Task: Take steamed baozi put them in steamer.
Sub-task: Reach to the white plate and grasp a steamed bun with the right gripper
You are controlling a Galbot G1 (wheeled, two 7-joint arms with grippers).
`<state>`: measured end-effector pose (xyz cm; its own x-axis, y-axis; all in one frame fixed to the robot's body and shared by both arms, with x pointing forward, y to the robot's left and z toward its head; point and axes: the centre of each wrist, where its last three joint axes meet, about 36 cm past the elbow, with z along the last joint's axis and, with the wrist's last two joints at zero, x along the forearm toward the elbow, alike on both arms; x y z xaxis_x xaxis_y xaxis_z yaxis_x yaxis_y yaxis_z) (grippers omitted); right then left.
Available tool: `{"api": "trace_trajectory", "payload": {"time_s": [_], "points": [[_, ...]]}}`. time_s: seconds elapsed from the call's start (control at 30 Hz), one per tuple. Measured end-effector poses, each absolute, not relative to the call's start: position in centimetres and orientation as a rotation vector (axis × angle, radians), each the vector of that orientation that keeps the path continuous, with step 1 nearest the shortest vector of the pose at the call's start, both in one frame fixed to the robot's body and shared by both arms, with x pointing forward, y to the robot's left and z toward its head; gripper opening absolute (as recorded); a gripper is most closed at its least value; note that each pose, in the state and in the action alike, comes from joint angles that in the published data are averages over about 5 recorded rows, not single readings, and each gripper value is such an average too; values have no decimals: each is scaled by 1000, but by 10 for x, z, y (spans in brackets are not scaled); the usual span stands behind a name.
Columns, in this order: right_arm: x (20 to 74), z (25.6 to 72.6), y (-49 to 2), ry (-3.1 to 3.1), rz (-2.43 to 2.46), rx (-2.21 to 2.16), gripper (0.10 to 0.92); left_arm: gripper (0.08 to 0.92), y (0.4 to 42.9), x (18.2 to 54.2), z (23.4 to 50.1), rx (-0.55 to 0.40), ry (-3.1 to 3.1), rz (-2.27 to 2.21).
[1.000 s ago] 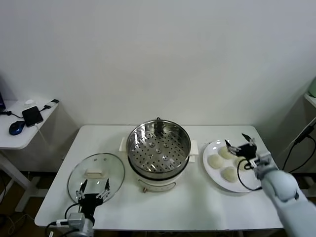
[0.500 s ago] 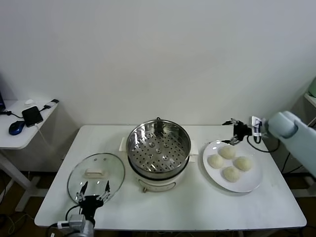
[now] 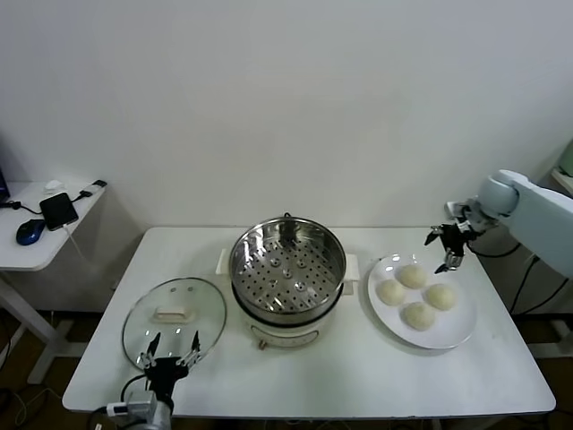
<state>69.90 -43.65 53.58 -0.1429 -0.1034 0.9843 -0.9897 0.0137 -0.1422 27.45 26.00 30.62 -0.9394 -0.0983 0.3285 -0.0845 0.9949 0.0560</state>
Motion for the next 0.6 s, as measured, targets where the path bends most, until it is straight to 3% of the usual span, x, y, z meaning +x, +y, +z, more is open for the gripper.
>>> {"api": "trace_trajectory", "payload": {"time_s": [0.6], "points": [[719, 474, -414, -1410, 1202, 1117, 823, 823, 259, 271, 297, 138, -2791, -64]]}}
